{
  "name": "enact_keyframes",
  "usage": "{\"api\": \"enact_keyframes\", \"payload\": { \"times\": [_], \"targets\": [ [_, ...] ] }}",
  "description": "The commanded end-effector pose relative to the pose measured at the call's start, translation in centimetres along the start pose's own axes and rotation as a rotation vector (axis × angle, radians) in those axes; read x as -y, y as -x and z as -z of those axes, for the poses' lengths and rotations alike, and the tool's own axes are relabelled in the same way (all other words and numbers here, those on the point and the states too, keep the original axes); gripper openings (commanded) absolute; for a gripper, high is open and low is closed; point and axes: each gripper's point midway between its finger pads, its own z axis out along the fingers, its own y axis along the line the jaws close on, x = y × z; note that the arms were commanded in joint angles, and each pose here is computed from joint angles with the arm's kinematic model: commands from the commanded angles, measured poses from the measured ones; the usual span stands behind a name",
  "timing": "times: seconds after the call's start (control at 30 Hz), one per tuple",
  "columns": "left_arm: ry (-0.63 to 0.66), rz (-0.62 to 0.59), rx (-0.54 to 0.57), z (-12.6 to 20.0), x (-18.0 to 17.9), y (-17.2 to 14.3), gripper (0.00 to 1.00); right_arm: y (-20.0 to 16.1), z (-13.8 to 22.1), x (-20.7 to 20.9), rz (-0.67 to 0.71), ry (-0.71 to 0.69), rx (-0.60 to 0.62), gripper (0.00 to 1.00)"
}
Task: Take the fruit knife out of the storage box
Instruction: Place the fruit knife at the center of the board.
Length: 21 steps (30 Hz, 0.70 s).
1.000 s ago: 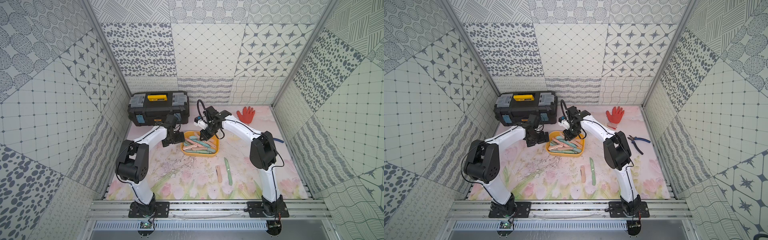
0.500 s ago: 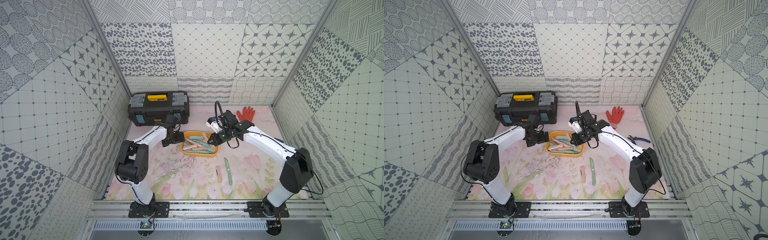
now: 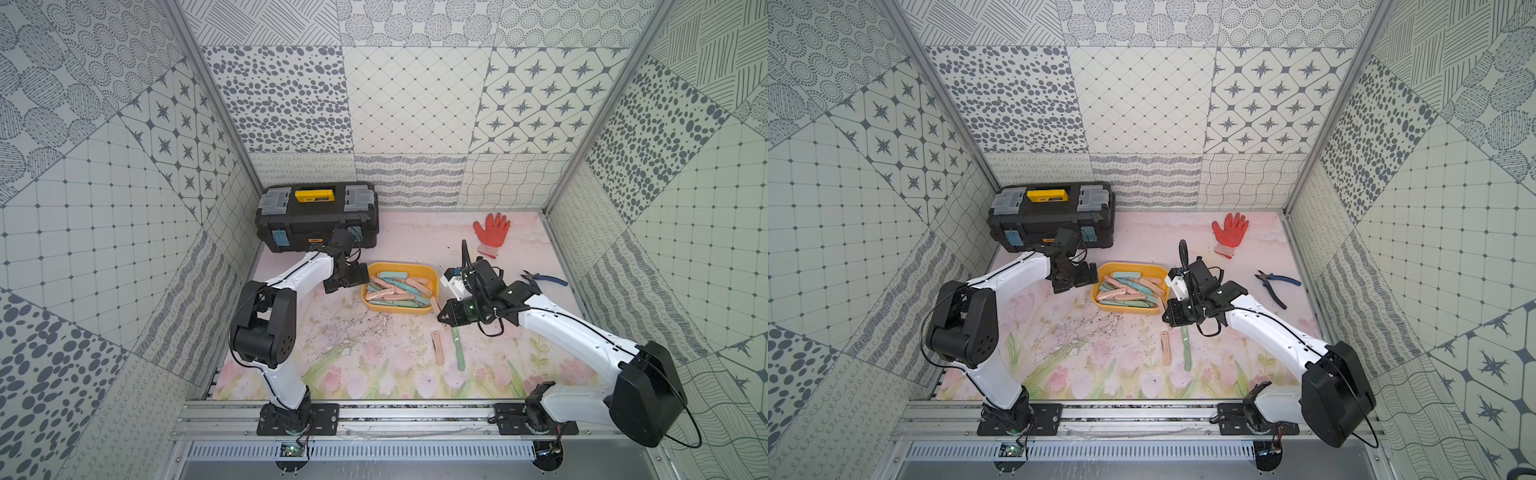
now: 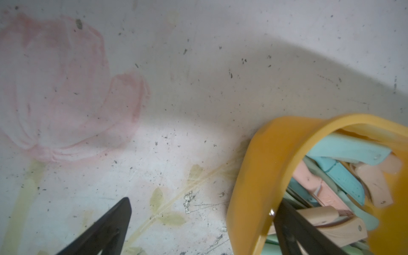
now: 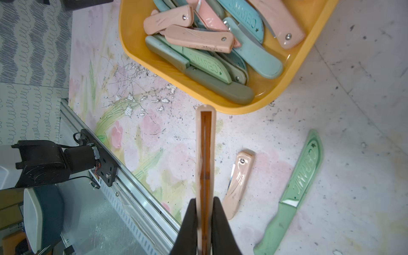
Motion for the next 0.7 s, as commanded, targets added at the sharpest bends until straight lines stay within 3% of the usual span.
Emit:
{"api": "enact_keyframes", "payload": {
  "times": [0.0, 0.3, 0.67],
  "targets": [
    [0.017, 0.004, -0.010, 0.0, -0.4, -0.3, 0.98, -0.3, 0.1, 0.1, -0.071, 0.021, 0.033, 0.10],
    [0.016, 0.002, -0.011, -0.1, -0.3, -0.4, 0.98, -4.2, -2.5, 2.8, -0.228, -0.006, -0.034, 0.10],
    [0.015, 0.001, -0.009, 0.0, -0.3, -0.3, 0.98, -6.2, -5.1, 4.5, -0.307, -0.018, -0.094, 0.11]
  ]
}}
